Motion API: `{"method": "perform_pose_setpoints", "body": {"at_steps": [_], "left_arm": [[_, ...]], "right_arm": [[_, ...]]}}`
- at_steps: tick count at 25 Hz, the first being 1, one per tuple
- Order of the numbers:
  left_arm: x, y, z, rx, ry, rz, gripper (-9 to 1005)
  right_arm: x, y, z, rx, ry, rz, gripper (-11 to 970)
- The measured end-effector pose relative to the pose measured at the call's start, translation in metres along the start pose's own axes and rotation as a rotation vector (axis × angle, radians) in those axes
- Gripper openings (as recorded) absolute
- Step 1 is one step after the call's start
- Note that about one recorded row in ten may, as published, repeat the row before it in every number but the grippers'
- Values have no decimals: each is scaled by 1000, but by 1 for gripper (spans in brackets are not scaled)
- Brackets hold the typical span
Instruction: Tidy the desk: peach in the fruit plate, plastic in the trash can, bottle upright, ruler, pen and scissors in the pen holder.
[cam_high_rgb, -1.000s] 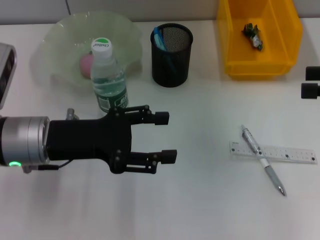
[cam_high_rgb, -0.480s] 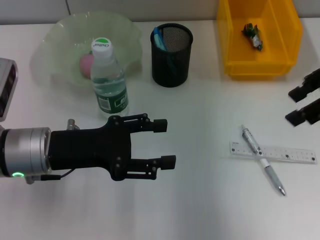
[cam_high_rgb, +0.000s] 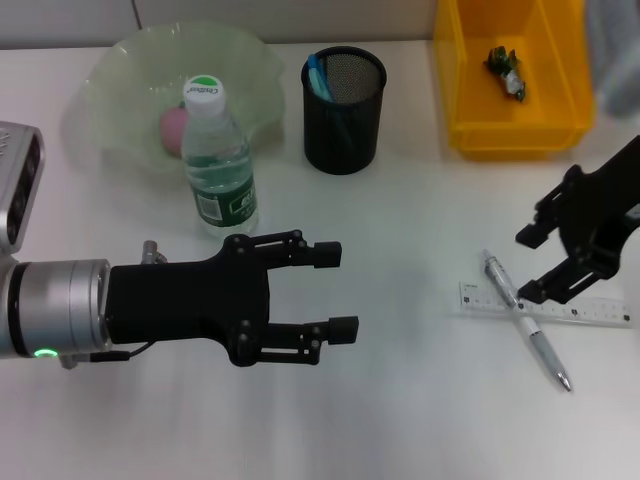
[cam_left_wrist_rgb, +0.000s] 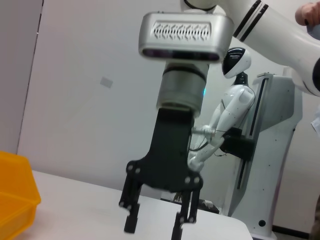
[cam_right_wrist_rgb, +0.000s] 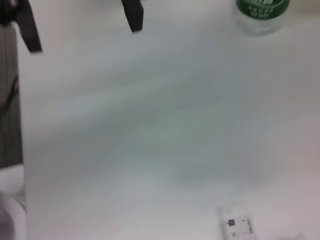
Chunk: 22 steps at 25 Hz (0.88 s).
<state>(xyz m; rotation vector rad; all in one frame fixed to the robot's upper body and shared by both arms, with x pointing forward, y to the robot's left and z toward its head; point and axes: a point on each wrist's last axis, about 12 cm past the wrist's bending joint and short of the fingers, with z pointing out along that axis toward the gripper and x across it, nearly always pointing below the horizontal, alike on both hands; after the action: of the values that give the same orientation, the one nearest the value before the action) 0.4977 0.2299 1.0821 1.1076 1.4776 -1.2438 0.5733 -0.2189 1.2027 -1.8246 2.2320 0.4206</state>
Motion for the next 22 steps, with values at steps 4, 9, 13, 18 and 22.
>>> {"method": "perform_pose_setpoints", "body": {"at_steps": [4,9,13,18,22], "left_arm": [[0,1,1,-3,0,4,800],[-1,2,1,-4,-1,7,800],[-2,2,1,-7,-2,7,800],[-2,3,1,-13,0,8,800],[-1,4,2,-13,0,1,800]], "right_arm": [[-5,-3,16,-26,32,-18,650],[-10,-6,33,-30,71,-44,650],[-15,-7,42,-3,97,-82,650],[-19,-8,48,6,111,-99,651],[-20,-8,57,3,130,-113,644]]}}
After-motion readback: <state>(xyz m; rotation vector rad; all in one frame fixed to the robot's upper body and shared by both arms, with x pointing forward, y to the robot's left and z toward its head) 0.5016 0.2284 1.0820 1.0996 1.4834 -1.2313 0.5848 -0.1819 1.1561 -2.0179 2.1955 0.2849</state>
